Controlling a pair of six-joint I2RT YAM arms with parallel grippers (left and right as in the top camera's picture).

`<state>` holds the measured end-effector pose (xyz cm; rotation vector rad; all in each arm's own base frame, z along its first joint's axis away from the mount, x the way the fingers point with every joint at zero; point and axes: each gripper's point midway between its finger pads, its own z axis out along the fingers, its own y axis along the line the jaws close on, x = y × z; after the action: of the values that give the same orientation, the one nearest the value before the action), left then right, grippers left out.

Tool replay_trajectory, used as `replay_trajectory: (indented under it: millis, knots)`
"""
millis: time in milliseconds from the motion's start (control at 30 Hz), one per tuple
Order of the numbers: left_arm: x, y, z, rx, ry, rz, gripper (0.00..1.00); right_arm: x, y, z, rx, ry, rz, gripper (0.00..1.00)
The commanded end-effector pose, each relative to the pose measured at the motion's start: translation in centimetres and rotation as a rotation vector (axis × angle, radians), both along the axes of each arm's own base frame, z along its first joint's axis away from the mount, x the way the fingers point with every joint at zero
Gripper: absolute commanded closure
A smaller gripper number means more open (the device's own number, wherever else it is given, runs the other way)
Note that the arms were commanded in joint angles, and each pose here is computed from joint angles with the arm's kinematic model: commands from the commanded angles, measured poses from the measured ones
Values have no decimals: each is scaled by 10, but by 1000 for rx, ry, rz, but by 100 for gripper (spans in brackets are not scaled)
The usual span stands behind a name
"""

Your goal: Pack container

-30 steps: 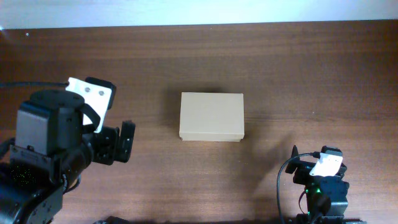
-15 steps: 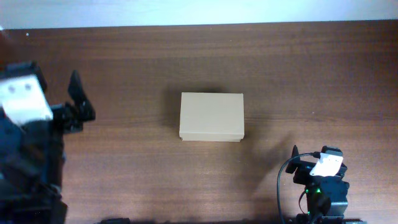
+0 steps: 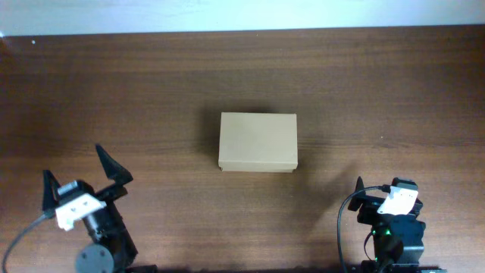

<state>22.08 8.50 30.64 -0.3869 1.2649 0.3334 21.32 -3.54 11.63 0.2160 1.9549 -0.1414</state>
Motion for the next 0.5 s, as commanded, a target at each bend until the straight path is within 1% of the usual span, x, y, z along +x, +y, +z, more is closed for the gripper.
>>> replay_trajectory:
  millis: [0,67,200,333,467]
  knots:
    - [-8,2,-18,0,-30,13,1,-1,-4,-1,-1,-4,-20,1]
    - [-11,1,-20,1,-45,10,1,-1,-4,-1,-1,-4,-20,1]
    - [-5,-7,-28,-2,-27,-28,1,-1,-4,-1,-1,-4,-20,1]
    - [1,-10,-49,-4,13,-40,1,-1,-4,-1,-1,-4,-20,2]
    - [1,-10,-59,-4,16,-42,1,-1,-4,-1,-1,-4,-20,1]
